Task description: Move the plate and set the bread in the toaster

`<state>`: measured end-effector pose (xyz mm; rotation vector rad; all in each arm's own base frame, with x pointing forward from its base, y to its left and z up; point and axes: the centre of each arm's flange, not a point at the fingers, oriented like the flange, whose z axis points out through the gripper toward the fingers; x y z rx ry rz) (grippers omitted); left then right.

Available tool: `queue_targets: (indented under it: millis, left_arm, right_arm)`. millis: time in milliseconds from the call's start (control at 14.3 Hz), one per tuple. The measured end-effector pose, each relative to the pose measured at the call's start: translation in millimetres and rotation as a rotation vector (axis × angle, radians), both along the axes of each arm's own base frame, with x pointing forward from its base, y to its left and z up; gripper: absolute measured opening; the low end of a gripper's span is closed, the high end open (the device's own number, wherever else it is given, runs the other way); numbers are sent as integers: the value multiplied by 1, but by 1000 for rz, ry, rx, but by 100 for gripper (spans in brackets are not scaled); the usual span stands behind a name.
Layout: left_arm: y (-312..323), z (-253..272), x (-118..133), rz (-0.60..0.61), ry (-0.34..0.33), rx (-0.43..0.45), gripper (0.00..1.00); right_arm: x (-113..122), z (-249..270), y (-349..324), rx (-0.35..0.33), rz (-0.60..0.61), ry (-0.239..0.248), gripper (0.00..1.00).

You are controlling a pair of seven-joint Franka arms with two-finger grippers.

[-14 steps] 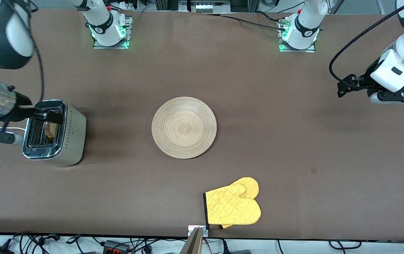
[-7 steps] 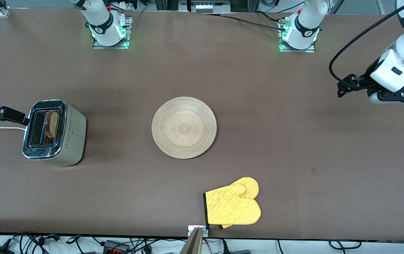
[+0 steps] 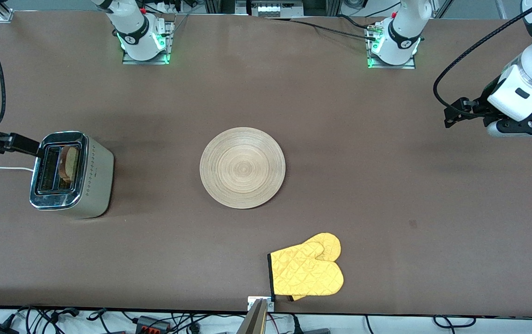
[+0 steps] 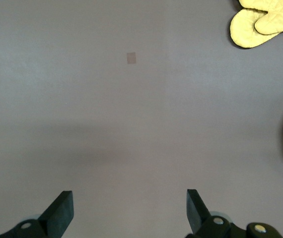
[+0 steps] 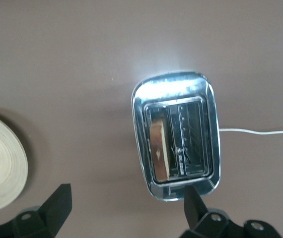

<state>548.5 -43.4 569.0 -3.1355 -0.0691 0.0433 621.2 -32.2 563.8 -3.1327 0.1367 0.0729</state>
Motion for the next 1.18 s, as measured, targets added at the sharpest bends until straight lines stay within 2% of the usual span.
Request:
queue_targets:
  millis: [209, 348, 558, 976, 1185]
  left_arm:
    - [0, 0, 0, 0, 2, 0, 100]
    - [0, 0, 0, 0, 2, 0, 100]
    - [0, 0, 0, 0, 3, 0, 100]
    - [1, 0, -1, 1, 5, 0, 100]
    - [1, 0, -1, 1, 6, 0, 100]
  right_arm:
    - [-22, 0, 0, -3, 11, -23, 100]
    - [-32, -3, 0, -11, 22, -52, 100]
    - [-44, -7, 3, -13, 39, -66, 100]
    - [-47, -5, 3, -14, 42, -73, 100]
    - [-49, -6, 3, -13, 43, -51, 100]
